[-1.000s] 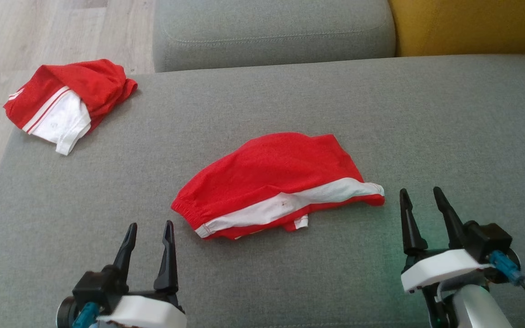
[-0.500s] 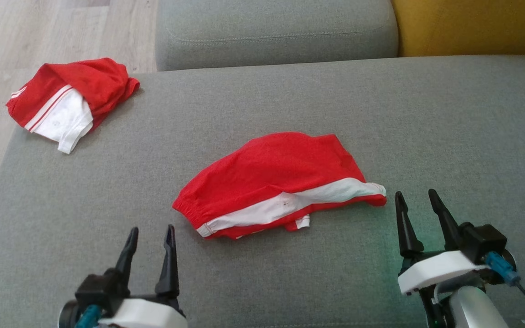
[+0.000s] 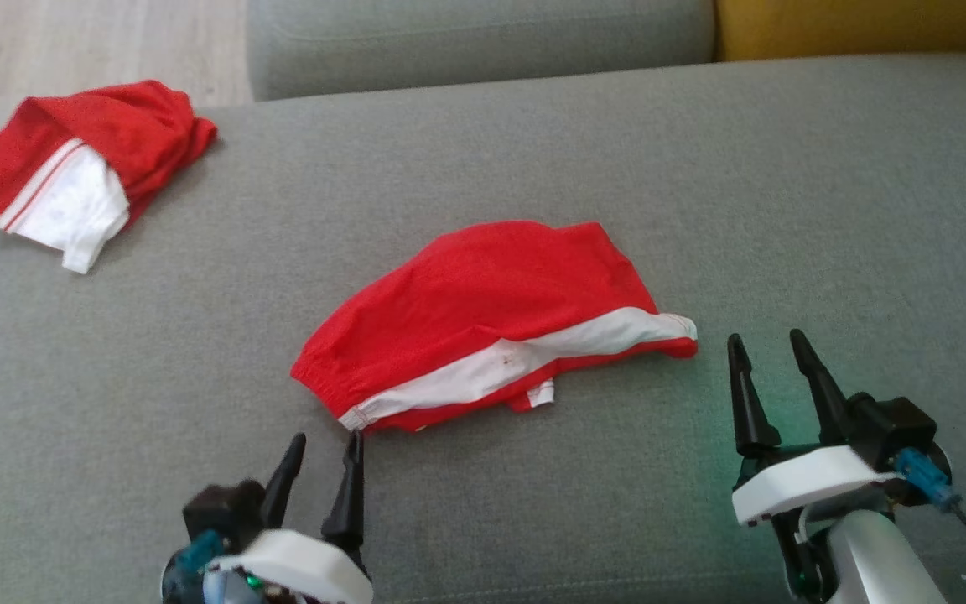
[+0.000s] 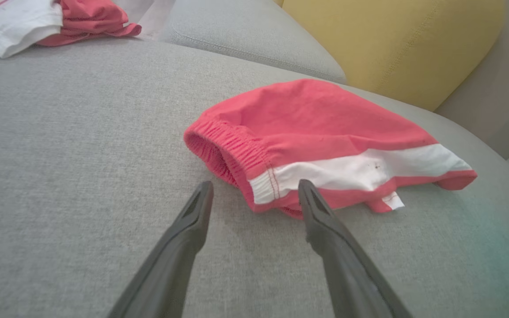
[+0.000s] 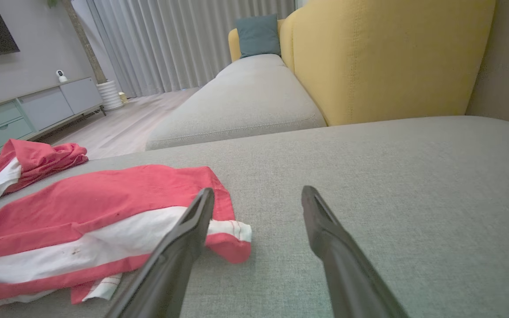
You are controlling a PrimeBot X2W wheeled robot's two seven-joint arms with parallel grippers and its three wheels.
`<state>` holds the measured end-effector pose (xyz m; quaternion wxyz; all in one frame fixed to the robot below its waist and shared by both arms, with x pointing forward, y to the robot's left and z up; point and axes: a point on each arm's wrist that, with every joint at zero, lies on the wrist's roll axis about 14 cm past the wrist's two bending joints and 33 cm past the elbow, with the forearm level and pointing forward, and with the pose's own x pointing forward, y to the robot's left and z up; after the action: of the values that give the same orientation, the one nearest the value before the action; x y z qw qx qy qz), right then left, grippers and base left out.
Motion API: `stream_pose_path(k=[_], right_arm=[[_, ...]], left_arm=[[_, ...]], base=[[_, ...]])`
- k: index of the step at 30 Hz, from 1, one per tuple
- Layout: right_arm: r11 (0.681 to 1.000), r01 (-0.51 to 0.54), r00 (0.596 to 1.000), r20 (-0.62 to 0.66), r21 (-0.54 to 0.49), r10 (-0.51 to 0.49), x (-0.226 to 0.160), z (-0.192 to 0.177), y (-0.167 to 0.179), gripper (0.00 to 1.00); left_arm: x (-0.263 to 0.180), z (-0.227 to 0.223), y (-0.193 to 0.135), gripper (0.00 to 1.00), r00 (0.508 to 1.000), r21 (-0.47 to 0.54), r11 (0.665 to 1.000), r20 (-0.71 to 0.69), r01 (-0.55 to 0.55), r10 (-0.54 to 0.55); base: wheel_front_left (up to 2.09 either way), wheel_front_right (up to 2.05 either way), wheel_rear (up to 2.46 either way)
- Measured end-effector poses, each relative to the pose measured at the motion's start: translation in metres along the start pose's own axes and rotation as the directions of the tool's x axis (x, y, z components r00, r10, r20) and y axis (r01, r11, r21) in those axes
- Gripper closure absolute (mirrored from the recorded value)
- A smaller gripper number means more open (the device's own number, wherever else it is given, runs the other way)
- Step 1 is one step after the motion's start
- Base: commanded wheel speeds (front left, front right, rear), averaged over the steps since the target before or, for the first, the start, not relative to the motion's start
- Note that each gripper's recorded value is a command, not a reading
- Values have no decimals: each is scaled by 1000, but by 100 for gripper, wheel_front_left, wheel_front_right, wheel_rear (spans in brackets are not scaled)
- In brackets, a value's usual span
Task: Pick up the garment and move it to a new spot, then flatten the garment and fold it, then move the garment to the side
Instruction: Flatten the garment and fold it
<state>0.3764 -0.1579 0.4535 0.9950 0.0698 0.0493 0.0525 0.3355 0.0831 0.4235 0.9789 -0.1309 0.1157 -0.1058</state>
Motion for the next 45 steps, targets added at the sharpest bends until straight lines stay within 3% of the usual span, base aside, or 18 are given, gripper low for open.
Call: stream_pose_path(k=[14, 26, 29, 31, 37, 41, 45], right_arm=[[997, 74, 997, -21, 4, -74, -2, -7, -25, 0], [996, 84, 996, -9, 1, -84, 3, -2, -29, 0], [996, 86, 996, -10, 2, -86, 3, -3, -30, 0], [996, 86, 996, -11, 2, -86, 3, -3, -30, 0], [996, 91, 996, -9, 3, -91, 5, -3, -31, 0], [996, 86, 996, -10, 3, -86, 6, -3, -30, 0], [997, 74, 996, -52, -28, -76, 6, -15, -28, 0]], left_arm=[[24, -19, -6, 0, 997, -116, 993, -79, 14, -23], [37, -18, -23, 0, 992, -150, 985, -81, 84, -97], [37, -20, -26, 46, 991, -149, 985, -88, 91, -105], [37, -21, -26, 65, 991, -155, 984, -88, 90, -105], [37, -16, -26, 81, 991, -162, 982, -73, 95, -108], [40, -5, -20, 100, 995, -166, 983, -38, 82, -89], [41, 12, -4, 100, 999, -150, 988, 18, 46, -43]], base=[[0, 0, 0], [0, 0, 0], [0, 0, 0], [0, 0, 0], [0, 0, 0], [0, 0, 0], [0, 0, 0]])
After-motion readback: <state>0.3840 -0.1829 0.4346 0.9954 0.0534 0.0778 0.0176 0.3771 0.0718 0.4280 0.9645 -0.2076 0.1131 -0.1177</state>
